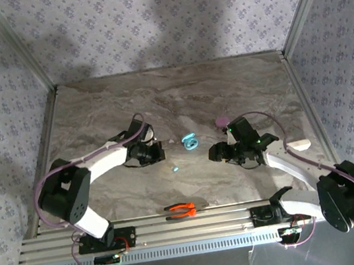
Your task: Insert the wireless bluetooth earbuds into the charging case
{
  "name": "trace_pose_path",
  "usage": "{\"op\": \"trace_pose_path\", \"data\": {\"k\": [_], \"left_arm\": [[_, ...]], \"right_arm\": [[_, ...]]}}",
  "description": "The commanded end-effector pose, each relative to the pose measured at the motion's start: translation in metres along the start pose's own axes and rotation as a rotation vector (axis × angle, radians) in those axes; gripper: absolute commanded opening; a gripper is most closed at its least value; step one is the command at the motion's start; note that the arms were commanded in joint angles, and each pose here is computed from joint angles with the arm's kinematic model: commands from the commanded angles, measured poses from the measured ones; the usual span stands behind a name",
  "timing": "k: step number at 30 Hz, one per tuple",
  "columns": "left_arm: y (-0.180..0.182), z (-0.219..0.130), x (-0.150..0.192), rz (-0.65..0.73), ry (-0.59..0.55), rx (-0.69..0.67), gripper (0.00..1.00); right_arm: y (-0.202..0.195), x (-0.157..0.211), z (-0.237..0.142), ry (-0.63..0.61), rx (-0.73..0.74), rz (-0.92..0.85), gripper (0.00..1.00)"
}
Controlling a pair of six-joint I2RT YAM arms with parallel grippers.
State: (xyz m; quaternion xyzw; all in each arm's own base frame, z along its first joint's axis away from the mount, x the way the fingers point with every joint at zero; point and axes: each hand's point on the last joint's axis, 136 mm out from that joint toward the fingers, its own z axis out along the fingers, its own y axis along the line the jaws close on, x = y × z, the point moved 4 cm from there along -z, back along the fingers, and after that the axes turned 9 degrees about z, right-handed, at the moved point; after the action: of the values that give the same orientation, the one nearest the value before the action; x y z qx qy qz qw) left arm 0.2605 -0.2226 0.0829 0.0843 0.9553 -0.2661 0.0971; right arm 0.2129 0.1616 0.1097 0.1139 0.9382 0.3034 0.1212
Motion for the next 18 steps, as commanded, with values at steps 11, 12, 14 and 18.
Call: {"op": "trace_pose_path", "data": {"k": [11, 12, 14, 18], "left_arm": [[-0.005, 0.034, 0.024, 0.058, 0.168, -0.024, 0.00], [-0.005, 0.034, 0.027, 0.056, 0.172, -0.024, 0.00], [-0.006, 0.032, 0.030, 0.054, 0.168, -0.024, 0.00], [-0.008, 0.029, 0.038, 0.059, 0.169, -0.024, 0.00]], "right_arm": [[0.002, 0.000, 0.005, 0.016, 0.003, -0.028, 0.61], [0.002, 0.000, 0.005, 0.018, 0.006, -0.028, 0.61], [0.001, 0.000, 0.005, 0.020, 0.009, -0.027, 0.61], [0.000, 0.002, 0.005, 0.022, 0.014, -0.025, 0.62]]}}
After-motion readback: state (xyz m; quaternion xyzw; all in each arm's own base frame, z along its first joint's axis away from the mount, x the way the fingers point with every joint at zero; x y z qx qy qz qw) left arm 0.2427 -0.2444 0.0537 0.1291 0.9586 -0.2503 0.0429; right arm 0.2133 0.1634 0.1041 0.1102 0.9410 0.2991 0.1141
